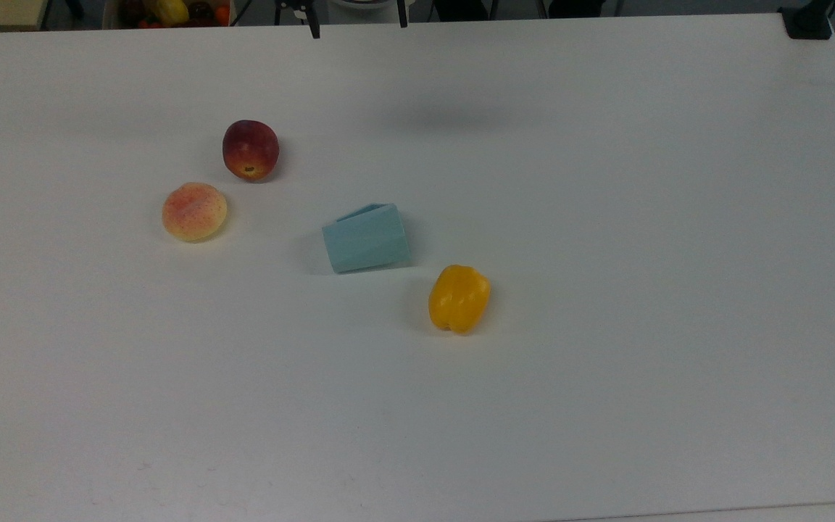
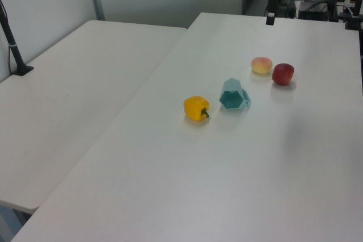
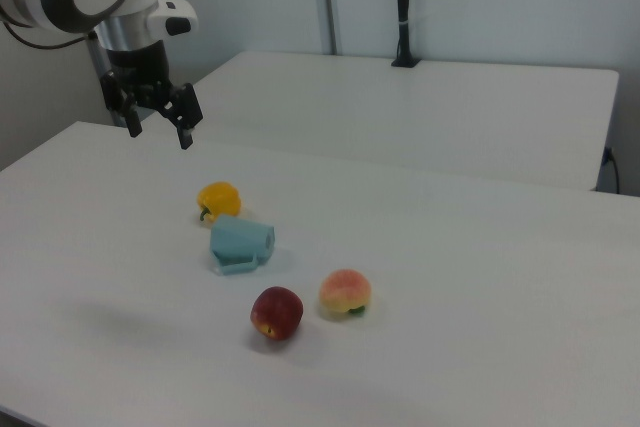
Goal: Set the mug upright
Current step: 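Move the open gripper down toward the tipped light-blue mug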
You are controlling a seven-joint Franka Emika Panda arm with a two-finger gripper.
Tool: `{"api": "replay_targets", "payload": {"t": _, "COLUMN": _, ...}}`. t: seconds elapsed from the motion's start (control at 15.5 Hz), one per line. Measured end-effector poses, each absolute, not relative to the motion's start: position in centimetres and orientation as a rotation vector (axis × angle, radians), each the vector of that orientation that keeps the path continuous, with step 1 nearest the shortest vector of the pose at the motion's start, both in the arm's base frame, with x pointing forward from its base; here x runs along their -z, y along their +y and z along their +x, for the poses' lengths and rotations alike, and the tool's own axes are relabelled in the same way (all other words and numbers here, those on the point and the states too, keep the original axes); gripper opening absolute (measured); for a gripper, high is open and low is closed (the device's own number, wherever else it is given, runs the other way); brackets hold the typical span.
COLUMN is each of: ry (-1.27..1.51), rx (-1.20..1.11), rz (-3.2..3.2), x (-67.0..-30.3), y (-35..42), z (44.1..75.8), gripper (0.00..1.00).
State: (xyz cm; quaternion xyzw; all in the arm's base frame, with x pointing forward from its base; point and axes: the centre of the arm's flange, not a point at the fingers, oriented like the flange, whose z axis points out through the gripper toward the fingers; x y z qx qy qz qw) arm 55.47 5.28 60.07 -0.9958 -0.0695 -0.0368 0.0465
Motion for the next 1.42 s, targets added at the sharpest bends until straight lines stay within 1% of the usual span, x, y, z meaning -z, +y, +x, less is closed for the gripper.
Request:
{"api": "replay_targets", "payload": {"t": 0.19, "ry": -0.291, "rx": 0.071, "rz": -3.09, "x": -58.4, "y": 7.2, "z": 55.8, "gripper": 1.0}}
{"api": "replay_targets", "payload": {"t": 0.32, "ry": -0.338, "rx": 0.082, "rz": -3.135, "x": -56.7, "y": 8.5, "z": 56.8, "gripper": 1.0}}
{"api": "replay_targets", "payload": {"t": 0.65, "ry": -0.371, "rx": 0.197, "rz": -3.342, "x": -51.7, "y": 10.8, "z": 60.2, "gripper": 1.0}}
{"api": "replay_targets", "payload": {"t": 1.03, "ry": -0.371, "rx": 0.305, "rz": -3.515, "x": -45.9, "y": 17.0, "z": 61.5, "gripper": 1.0}}
{"api": "replay_targets", "payload": {"t": 1.23, "ry": -0.33, "rx": 0.405, "rz": -3.609, "x": -41.1, "y": 19.9, "z": 62.1, "gripper": 1.0}}
{"api": "replay_targets", "payload": {"t": 1.42, "ry": -0.377, "rx": 0.422, "rz": -3.676, "x": -36.9, "y": 20.2, "z": 62.8, "gripper": 1.0}}
